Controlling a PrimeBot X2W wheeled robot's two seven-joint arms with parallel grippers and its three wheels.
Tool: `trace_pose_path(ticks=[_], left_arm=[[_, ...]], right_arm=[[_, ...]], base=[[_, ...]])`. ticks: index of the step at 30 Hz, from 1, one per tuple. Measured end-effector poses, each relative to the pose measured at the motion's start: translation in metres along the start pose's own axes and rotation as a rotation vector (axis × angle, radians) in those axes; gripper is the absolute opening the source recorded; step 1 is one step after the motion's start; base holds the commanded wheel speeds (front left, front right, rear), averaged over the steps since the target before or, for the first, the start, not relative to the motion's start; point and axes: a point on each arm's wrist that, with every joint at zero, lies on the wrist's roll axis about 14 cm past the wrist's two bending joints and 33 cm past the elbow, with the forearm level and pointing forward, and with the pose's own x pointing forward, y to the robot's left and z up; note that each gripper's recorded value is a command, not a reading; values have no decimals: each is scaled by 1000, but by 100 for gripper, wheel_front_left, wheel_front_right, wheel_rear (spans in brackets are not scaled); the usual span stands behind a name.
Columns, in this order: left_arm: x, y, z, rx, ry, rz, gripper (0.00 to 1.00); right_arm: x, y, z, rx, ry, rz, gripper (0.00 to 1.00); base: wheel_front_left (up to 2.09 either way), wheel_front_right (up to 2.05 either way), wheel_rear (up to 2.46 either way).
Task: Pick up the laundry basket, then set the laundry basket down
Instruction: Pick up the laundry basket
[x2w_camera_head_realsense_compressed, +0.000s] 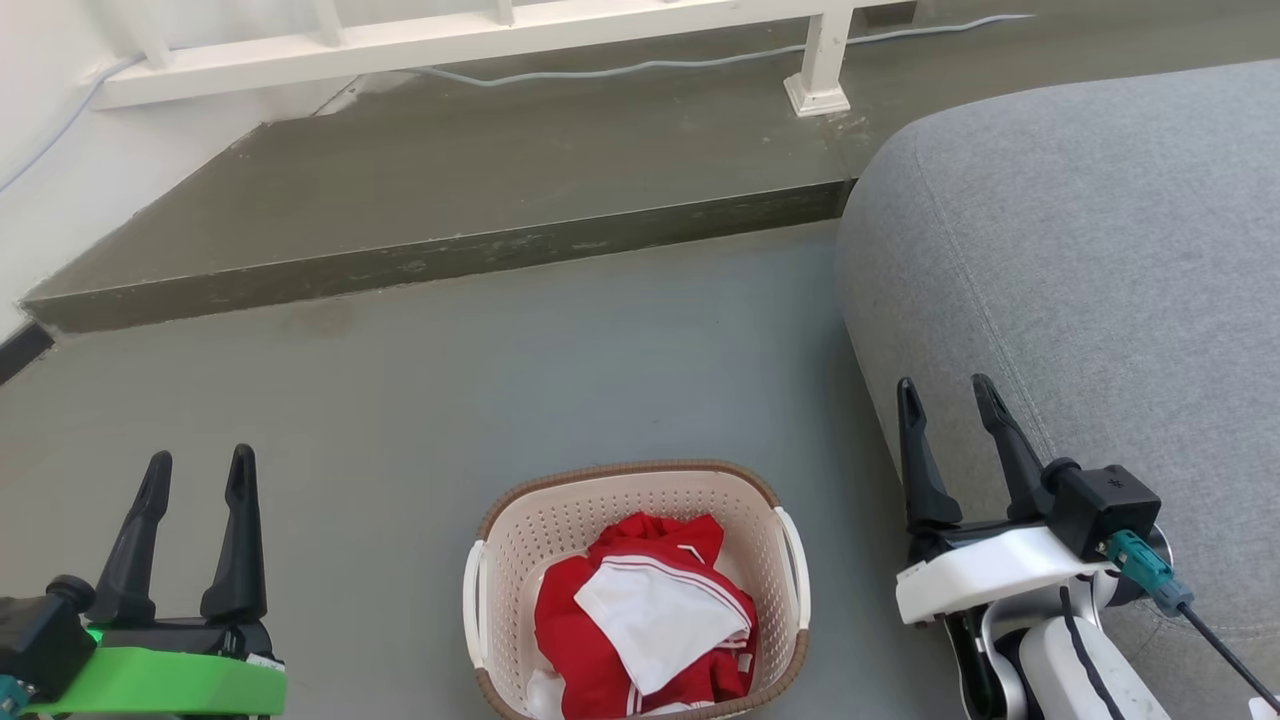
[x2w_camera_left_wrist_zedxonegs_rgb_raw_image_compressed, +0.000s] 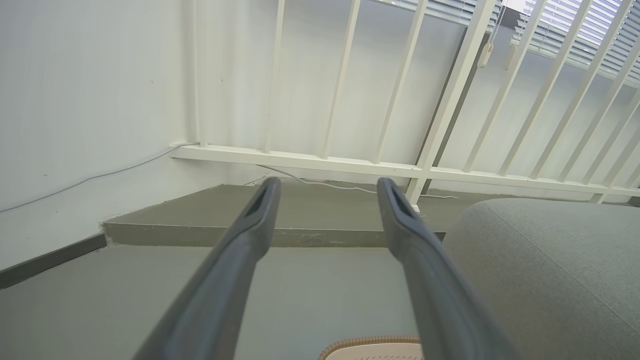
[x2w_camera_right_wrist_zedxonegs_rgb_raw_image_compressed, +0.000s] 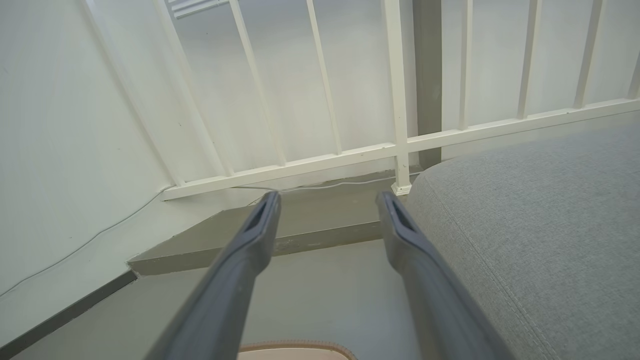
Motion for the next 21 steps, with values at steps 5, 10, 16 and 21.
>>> trace_pose_path(ticks=[5, 10, 16, 21], left_arm=[[1, -4, -1, -11, -1, -7, 100], [0, -8, -5, -19, 10, -16, 100], [-1, -10, -9, -24, 23, -21, 100], [3, -11, -15, -18, 46, -42, 100]], right_arm=[[0, 0, -2, -7, 5, 1, 100], [0, -1, -3, -8, 10, -2, 100], [-1, 1, -8, -5, 26, 1, 100], [0, -3, -18, -6, 55, -11, 100]], base=[[0, 0, 0], [0, 0, 0], [0, 0, 0], [0, 0, 0]])
